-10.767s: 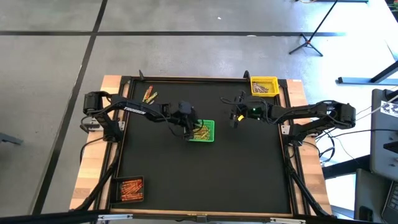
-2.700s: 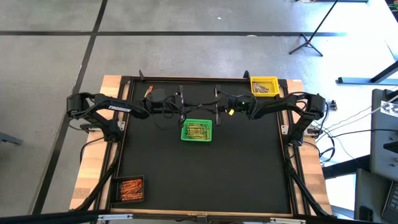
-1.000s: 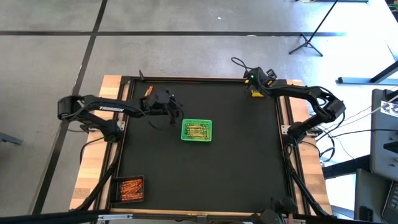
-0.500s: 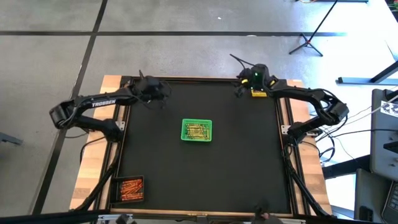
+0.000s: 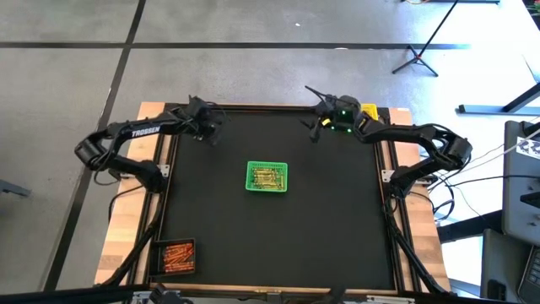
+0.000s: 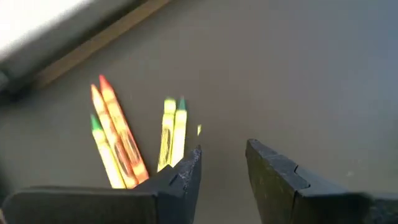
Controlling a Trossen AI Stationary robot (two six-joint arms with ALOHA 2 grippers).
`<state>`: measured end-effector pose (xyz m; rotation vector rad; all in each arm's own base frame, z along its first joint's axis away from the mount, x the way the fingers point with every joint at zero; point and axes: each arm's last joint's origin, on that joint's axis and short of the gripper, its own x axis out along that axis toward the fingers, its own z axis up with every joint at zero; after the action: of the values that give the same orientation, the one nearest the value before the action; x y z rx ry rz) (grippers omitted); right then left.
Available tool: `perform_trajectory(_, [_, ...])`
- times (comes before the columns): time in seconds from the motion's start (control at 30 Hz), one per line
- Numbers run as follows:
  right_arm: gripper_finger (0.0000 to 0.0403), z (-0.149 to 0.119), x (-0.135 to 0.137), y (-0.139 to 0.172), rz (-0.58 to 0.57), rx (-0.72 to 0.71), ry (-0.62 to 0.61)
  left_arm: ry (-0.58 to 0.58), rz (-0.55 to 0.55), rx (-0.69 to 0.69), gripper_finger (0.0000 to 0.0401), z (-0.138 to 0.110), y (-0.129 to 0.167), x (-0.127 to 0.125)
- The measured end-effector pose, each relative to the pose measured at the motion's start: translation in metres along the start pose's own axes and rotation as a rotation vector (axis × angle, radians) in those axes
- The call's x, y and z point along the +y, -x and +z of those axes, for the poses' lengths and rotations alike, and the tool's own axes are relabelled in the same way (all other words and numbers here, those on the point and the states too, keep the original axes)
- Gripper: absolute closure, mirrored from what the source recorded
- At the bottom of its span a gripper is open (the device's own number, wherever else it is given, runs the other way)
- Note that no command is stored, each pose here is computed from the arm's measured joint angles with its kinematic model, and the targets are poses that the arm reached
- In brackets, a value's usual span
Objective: Sort crayons
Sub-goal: Put the green crayon into the green bin
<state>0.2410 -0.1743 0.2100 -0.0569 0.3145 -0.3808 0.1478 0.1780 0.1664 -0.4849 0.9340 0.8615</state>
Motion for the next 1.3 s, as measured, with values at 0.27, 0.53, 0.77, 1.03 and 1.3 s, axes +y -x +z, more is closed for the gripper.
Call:
perform_trajectory(0.27, [0.0172, -0.006, 0.008, -0.002, 0.035, 0.070, -0.003, 0.055, 0.005, 0.109, 0.0290, 0.001, -0.014, 0.013])
perform_trajectory(0.53, [0.0172, -0.011, 0.009, -0.001, 0.046, 0.119, 0.001, 0.028, 0.031, 0.159, 0.0290, -0.001, -0.026, 0.021])
perform_trajectory(0.77, [0.0172, -0.011, 0.009, -0.001, 0.045, 0.119, 0.001, 0.012, 0.047, 0.172, 0.0290, -0.002, -0.035, 0.025])
perform_trajectory(1.03, [0.0172, -0.011, 0.009, -0.001, 0.046, 0.119, 0.001, -0.034, -0.062, 0.179, 0.0296, -0.003, -0.038, 0.022])
perform_trajectory(1.3, [0.0172, -0.014, 0.009, -0.003, 0.047, 0.128, -0.001, -0.081, -0.090, 0.180, 0.0342, -0.003, -0.038, 0.021])
